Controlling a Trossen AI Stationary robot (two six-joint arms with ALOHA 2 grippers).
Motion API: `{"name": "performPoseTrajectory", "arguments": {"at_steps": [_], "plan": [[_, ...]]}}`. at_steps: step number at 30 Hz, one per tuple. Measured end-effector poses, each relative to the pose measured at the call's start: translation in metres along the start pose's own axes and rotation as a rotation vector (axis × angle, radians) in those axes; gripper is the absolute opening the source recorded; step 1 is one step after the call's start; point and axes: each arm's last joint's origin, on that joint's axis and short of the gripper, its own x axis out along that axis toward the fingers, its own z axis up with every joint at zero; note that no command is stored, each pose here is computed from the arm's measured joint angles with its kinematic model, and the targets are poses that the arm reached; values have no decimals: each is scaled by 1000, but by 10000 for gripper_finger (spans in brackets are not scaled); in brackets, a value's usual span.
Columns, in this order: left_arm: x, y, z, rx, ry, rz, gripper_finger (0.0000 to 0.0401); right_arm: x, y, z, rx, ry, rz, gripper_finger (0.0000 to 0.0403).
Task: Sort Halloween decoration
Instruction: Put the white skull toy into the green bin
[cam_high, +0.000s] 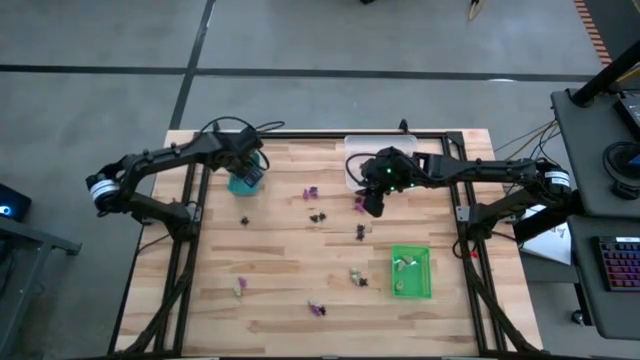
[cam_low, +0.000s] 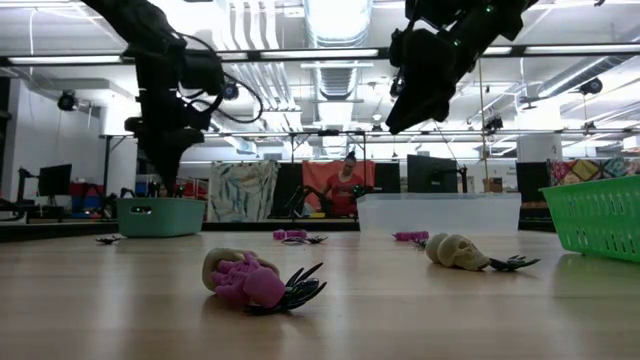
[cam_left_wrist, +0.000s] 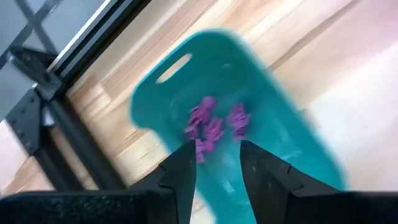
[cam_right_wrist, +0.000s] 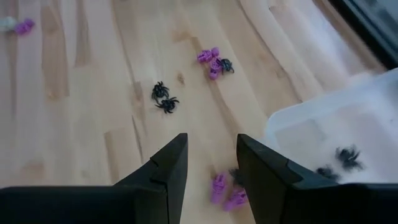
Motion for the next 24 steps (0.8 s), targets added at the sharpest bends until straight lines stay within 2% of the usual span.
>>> {"name": "performPoseTrajectory", "arguments": {"at_steps": [4, 9, 17, 19, 24], "plan": [[-13, -24, 2, 27, -123, -63, 109, 0, 6, -1, 95, 4, 13, 130], [-34, -66, 1, 149, -306, -184, 109, 3, 20, -4, 128, 20, 48, 130], [-65, -131, -21, 466, -532, -350, 109, 8, 42, -13, -51, 76, 98, 130], [-70, -145, -28, 543, -578, -385, 109, 8, 46, -17, -60, 101, 105, 130], [-74, -172, -45, 672, -635, -434, 109, 5, 52, -26, 14, 194, 103, 130]]}}
